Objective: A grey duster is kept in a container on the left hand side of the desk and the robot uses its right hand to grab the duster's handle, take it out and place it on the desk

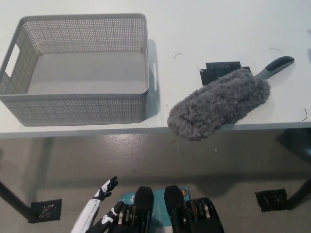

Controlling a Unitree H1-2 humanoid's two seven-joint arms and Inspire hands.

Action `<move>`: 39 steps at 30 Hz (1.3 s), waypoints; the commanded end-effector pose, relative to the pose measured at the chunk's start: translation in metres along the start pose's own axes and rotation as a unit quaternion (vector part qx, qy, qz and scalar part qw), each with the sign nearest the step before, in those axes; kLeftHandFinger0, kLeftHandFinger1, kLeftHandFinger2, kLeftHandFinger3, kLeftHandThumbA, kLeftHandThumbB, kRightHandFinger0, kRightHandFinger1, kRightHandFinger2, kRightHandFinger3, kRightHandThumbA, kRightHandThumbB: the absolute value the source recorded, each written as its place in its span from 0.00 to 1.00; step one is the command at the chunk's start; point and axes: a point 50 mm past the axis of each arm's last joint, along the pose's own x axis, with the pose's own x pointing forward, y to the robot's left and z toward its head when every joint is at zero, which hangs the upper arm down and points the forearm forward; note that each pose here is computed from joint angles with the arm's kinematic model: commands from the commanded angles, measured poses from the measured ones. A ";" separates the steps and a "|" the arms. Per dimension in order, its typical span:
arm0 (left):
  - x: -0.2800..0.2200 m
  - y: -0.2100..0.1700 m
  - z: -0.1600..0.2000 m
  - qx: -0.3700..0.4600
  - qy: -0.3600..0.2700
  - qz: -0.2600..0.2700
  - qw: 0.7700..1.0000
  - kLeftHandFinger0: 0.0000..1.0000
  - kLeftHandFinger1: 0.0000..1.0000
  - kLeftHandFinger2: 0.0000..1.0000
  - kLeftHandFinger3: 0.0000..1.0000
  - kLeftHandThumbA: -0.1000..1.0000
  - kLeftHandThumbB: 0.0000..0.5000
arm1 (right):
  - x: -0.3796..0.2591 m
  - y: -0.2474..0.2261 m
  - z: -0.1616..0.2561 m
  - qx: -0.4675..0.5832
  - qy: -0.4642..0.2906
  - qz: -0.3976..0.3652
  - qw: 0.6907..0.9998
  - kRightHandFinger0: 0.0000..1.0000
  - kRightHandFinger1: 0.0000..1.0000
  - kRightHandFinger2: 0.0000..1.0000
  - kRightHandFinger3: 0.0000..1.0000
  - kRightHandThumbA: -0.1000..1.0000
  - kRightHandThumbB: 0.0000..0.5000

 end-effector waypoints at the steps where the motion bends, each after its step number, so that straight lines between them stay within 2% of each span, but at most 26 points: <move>1: 0.001 0.010 0.014 0.006 -0.041 0.012 0.999 1.00 1.00 1.00 1.00 0.91 0.29 | -0.018 -0.057 0.063 -0.018 -0.038 -0.218 0.975 1.00 1.00 1.00 1.00 0.38 0.83; 2: 0.000 0.009 0.014 0.007 -0.041 0.010 0.999 1.00 1.00 1.00 1.00 0.91 0.29 | -0.018 -0.052 0.064 -0.015 -0.042 -0.176 0.983 1.00 1.00 1.00 1.00 0.48 0.90; 5: -0.001 0.009 0.015 0.009 -0.040 0.010 0.999 1.00 1.00 1.00 1.00 0.91 0.29 | -0.020 -0.051 0.061 0.036 -0.068 -0.124 0.989 1.00 1.00 1.00 1.00 0.56 1.00; 6: -0.002 0.009 0.015 0.009 -0.040 0.010 0.999 1.00 1.00 1.00 1.00 0.92 0.29 | -0.024 -0.051 0.059 0.082 -0.102 -0.128 0.983 1.00 1.00 1.00 1.00 0.69 0.96; 10: -0.001 0.009 0.014 0.009 -0.042 0.010 0.999 1.00 1.00 1.00 1.00 0.91 0.28 | -0.049 -0.053 0.049 0.211 -0.211 -0.153 0.942 1.00 1.00 1.00 1.00 0.90 0.93; 11: 0.000 0.011 0.014 0.009 -0.041 0.009 0.999 1.00 1.00 1.00 1.00 0.91 0.29 | -0.085 -0.051 0.046 0.262 -0.276 -0.189 0.905 1.00 1.00 1.00 1.00 1.00 0.76; 13: 0.003 0.014 0.014 0.007 -0.039 0.009 0.999 1.00 1.00 1.00 1.00 0.90 0.28 | -0.160 -0.033 0.039 0.325 -0.388 -0.265 0.821 1.00 1.00 1.00 1.00 1.00 0.73; 14: 0.003 0.014 0.013 0.006 -0.039 0.010 0.999 1.00 1.00 1.00 1.00 0.90 0.28 | -0.180 -0.026 0.037 0.337 -0.410 -0.281 0.799 1.00 1.00 1.00 1.00 1.00 0.74; 15: 0.005 0.016 0.013 0.006 -0.039 0.011 0.999 1.00 1.00 1.00 1.00 0.90 0.28 | -0.210 -0.011 0.034 0.343 -0.441 -0.317 0.767 1.00 1.00 1.00 1.00 1.00 0.65; 18: 0.004 0.015 0.011 0.004 -0.035 0.011 0.999 1.00 1.00 1.00 1.00 0.91 0.28 | -0.283 0.031 0.017 0.351 -0.524 -0.378 0.677 1.00 1.00 1.00 1.00 0.99 0.55; 19: 0.002 0.014 0.009 0.004 -0.032 0.011 0.999 1.00 1.00 1.00 1.00 0.91 0.28 | -0.313 0.053 0.009 0.352 -0.543 -0.394 0.652 1.00 1.00 1.00 1.00 1.00 0.60; 20: 0.001 0.013 0.008 0.001 -0.030 0.013 0.999 1.00 1.00 1.00 1.00 0.91 0.27 | -0.338 0.075 -0.001 0.356 -0.543 -0.411 0.640 1.00 1.00 1.00 1.00 1.00 0.52; 22: -0.003 0.011 0.005 -0.004 -0.025 0.017 1.000 1.00 1.00 1.00 1.00 0.90 0.27 | -0.362 0.107 -0.013 0.386 -0.541 -0.421 0.617 1.00 1.00 1.00 1.00 1.00 0.63; 23: -0.006 0.010 0.004 -0.005 -0.022 0.018 1.000 1.00 1.00 1.00 1.00 0.90 0.27 | -0.369 0.121 -0.019 0.384 -0.544 -0.432 0.608 1.00 1.00 1.00 1.00 1.00 0.58; 24: -0.007 0.008 0.003 -0.008 -0.019 0.017 1.000 1.00 1.00 1.00 1.00 0.90 0.26 | -0.381 0.144 -0.031 0.374 -0.551 -0.440 0.603 1.00 1.00 1.00 1.00 1.00 0.60; 26: -0.009 0.005 0.001 -0.009 -0.015 0.016 1.000 1.00 1.00 1.00 1.00 0.90 0.26 | -0.407 0.187 -0.046 0.398 -0.557 -0.411 0.602 1.00 1.00 1.00 1.00 1.00 0.78; 28: -0.009 0.005 0.000 -0.008 -0.014 0.016 1.000 1.00 1.00 1.00 1.00 0.90 0.26 | -0.431 0.221 -0.051 0.441 -0.531 -0.385 0.612 1.00 1.00 1.00 1.00 1.00 0.72; 30: -0.009 0.005 0.000 -0.008 -0.012 0.017 1.000 1.00 1.00 1.00 1.00 0.90 0.26 | -0.445 0.239 -0.051 0.447 -0.483 -0.385 0.647 1.00 1.00 1.00 1.00 0.98 0.77; 31: -0.010 0.005 0.000 -0.008 -0.011 0.017 1.000 1.00 1.00 1.00 1.00 0.90 0.26 | -0.457 0.252 -0.046 0.463 -0.456 -0.383 0.657 1.00 1.00 1.00 1.00 0.88 0.66; 32: -0.009 0.004 0.000 -0.009 -0.011 0.015 1.000 1.00 1.00 1.00 1.00 0.90 0.25 | -0.468 0.264 -0.032 0.495 -0.461 -0.359 0.643 1.00 1.00 1.00 1.00 0.71 0.64; 33: -0.009 0.004 0.000 -0.009 -0.011 0.015 1.000 1.00 1.00 1.00 1.00 0.90 0.25 | -0.470 0.267 -0.029 0.497 -0.466 -0.354 0.641 1.00 1.00 1.00 1.00 0.72 0.61; 34: -0.009 0.004 0.000 -0.008 -0.011 0.012 1.000 1.00 1.00 1.00 1.00 0.90 0.26 | -0.476 0.271 -0.027 0.496 -0.466 -0.344 0.647 1.00 1.00 1.00 1.00 0.79 0.56; 35: -0.009 0.003 0.000 -0.008 -0.012 0.012 1.000 1.00 1.00 1.00 1.00 0.90 0.26 | -0.484 0.275 -0.030 0.483 -0.444 -0.353 0.667 1.00 1.00 1.00 1.00 0.91 0.57; 37: -0.010 0.002 0.000 -0.010 -0.012 0.007 1.000 1.00 1.00 1.00 1.00 0.90 0.26 | -0.491 0.279 -0.028 0.501 -0.433 -0.343 0.666 1.00 1.00 1.00 1.00 0.94 0.61; 38: -0.011 0.001 0.000 -0.011 -0.012 0.006 1.000 1.00 1.00 1.00 1.00 0.90 0.24 | -0.495 0.282 -0.023 0.517 -0.445 -0.313 0.661 1.00 1.00 1.00 1.00 0.88 0.65; 39: -0.013 0.001 -0.001 -0.012 -0.011 0.007 1.000 1.00 1.00 1.00 1.00 0.90 0.25 | -0.499 0.286 -0.013 0.555 -0.440 -0.289 0.644 1.00 1.00 1.00 1.00 0.91 0.76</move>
